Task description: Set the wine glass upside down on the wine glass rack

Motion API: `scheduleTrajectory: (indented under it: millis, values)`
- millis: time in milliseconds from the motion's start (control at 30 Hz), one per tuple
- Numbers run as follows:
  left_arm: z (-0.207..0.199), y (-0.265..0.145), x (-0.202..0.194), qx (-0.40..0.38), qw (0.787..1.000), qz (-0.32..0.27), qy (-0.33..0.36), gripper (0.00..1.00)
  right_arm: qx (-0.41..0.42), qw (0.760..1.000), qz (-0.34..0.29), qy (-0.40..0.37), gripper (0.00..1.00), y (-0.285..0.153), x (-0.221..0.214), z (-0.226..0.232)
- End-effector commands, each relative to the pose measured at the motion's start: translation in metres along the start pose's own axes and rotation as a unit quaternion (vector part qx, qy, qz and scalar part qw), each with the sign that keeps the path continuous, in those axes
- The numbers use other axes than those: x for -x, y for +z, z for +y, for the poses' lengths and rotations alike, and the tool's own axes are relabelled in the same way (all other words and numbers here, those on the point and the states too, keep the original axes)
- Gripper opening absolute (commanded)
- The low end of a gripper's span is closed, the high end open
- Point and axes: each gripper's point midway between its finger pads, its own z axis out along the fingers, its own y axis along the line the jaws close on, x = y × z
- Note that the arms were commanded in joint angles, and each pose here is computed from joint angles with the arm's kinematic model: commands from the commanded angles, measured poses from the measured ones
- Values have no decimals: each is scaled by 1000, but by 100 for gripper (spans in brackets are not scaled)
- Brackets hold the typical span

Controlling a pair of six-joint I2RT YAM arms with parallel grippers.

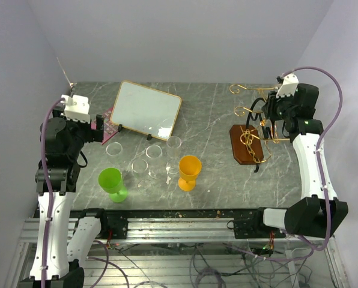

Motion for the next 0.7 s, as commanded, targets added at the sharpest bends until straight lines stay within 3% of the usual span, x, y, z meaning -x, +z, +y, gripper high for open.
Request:
scheduleTrajectory:
  millis: [0,200,667]
  values:
    - [-4,2,-3,-15,1000,-3,10,100,29,999,-13,1,24,4,8,18]
    - [-8,3,-4,-28,1000,-3,13,99,33,999,-25,13,1,5,17,36]
    - [-13,7,-5,-44,999,-3,15,100,51,992,-80,78,0,18,63,82]
